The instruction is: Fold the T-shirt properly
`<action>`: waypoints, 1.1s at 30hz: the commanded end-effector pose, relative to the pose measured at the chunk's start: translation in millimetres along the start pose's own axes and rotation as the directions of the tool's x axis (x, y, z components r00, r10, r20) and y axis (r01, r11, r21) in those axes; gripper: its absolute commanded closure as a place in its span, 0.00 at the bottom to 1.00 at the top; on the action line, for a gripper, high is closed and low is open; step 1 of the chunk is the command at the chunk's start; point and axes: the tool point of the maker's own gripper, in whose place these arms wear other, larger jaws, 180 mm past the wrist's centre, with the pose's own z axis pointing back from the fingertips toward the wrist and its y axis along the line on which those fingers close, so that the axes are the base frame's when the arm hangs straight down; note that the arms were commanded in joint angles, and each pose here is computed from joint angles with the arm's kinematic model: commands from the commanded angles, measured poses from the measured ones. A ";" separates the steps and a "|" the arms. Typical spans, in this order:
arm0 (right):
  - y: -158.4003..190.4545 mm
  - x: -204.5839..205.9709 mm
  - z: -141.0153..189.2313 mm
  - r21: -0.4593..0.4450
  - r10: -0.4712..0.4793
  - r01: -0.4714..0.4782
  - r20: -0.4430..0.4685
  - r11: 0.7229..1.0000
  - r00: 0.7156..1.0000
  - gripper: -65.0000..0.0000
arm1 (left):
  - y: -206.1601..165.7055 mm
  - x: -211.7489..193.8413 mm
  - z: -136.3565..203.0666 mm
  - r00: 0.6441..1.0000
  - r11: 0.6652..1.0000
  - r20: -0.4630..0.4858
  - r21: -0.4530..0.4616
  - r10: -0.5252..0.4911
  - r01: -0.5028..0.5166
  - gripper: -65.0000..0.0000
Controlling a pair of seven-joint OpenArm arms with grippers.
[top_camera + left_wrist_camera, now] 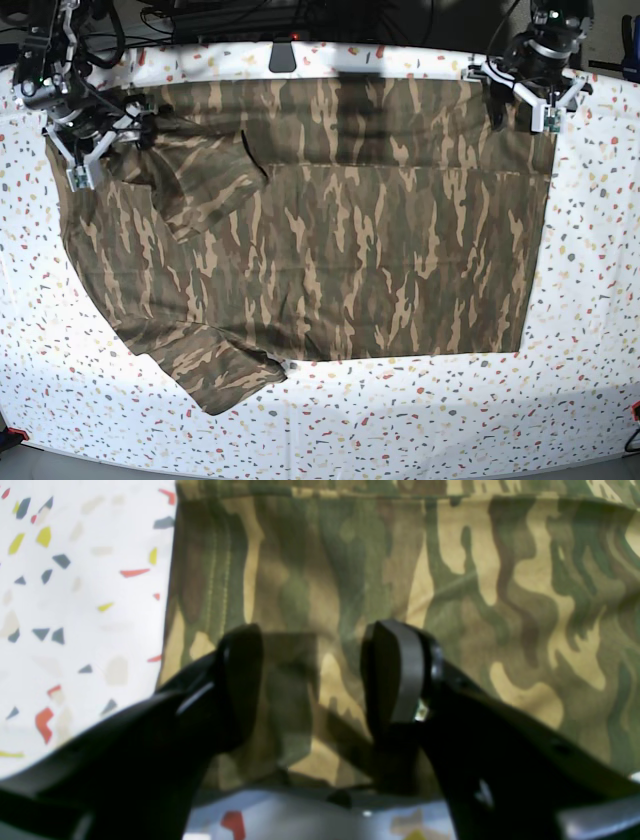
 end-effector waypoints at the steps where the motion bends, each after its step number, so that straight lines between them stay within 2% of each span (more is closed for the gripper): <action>1: -1.3 26.6 2.0 0.005 0.028 -0.029 0.073 1.000 0.997 0.39 | 3.6 -19.2 -0.1 0.995 1.000 -0.101 0.012 -0.026 0.027 0.48; 3: -1.7 37.1 -2.4 -0.006 0.052 -0.052 0.076 0.999 0.996 0.39 | 3.9 -17.7 -1.1 0.995 1.000 -0.098 0.012 -0.026 0.027 0.48; 4: -8.3 38.1 -5.7 -0.043 0.052 -0.049 0.053 0.998 0.997 0.39 | 3.8 -17.8 -1.1 0.995 1.000 -0.099 0.012 -0.025 0.027 0.48; 6: -38.9 37.8 -8.5 -0.202 -0.013 0.016 0.013 0.979 1.000 0.39 | 3.9 -18.3 -0.8 0.995 1.000 -0.100 0.012 -0.026 0.027 0.48; 7: -49.5 42.6 -7.5 -0.254 -0.031 0.037 0.027 0.966 0.999 0.39 | 3.7 -19.1 -0.4 0.994 1.000 -0.102 0.012 -0.026 0.027 0.48; 8: -52.5 52.0 -6.8 -0.266 -0.026 0.040 0.057 0.963 0.998 0.39 | 3.8 -18.9 -0.5 0.994 1.000 -0.102 0.012 -0.026 0.027 0.48; 9: -50.3 64.6 -7.1 -0.251 -0.007 0.032 0.098 0.967 0.995 0.39 | 3.7 -18.6 -0.6 0.995 1.000 -0.100 0.012 -0.025 0.027 0.48; 11: -23.8 89.3 -10.4 -0.111 0.070 -0.051 0.174 0.993 0.982 0.39 | 3.7 -18.3 -0.8 0.995 1.000 -0.100 0.012 -0.025 0.026 0.48; 12: -8.2 98.4 -11.2 -0.034 0.100 -0.095 0.201 0.995 0.974 0.39 | 3.9 -17.7 -1.1 0.995 1.000 -0.098 0.012 -0.026 0.027 0.48; 14: 8.5 108.7 -13.2 0.033 0.124 -0.134 0.219 0.990 0.968 0.39 | 3.8 -17.6 -1.1 0.995 1.000 -0.098 0.012 -0.025 0.027 0.48; 18: 23.9 119.1 -22.4 0.065 0.154 -0.172 0.223 0.983 0.963 0.40 | 3.7 -17.1 -1.2 0.995 1.000 -0.095 0.012 -0.025 0.026 0.48; 20: 29.2 114.2 -34.0 0.084 0.161 -0.180 0.190 0.980 0.968 0.40 | 3.8 -17.1 -1.1 0.995 1.000 -0.095 0.012 -0.025 0.027 0.48; 23: 22.1 99.1 -58.5 0.061 0.201 -0.208 0.101 0.976 0.974 0.40 | 3.7 -17.3 -1.1 0.995 1.000 -0.096 0.012 -0.025 0.027 0.48; 29: 16.8 97.1 -82.0 0.119 0.111 -0.115 0.041 0.986 0.993 0.41 | 3.7 -17.3 -1.1 0.995 1.000 -0.096 0.012 -0.025 0.027 0.48; 33: 29.4 93.3 -80.3 0.193 0.115 -0.118 0.025 0.974 0.993 0.63 | 3.8 -17.2 -1.1 0.995 1.000 -0.096 0.012 -0.025 0.027 0.48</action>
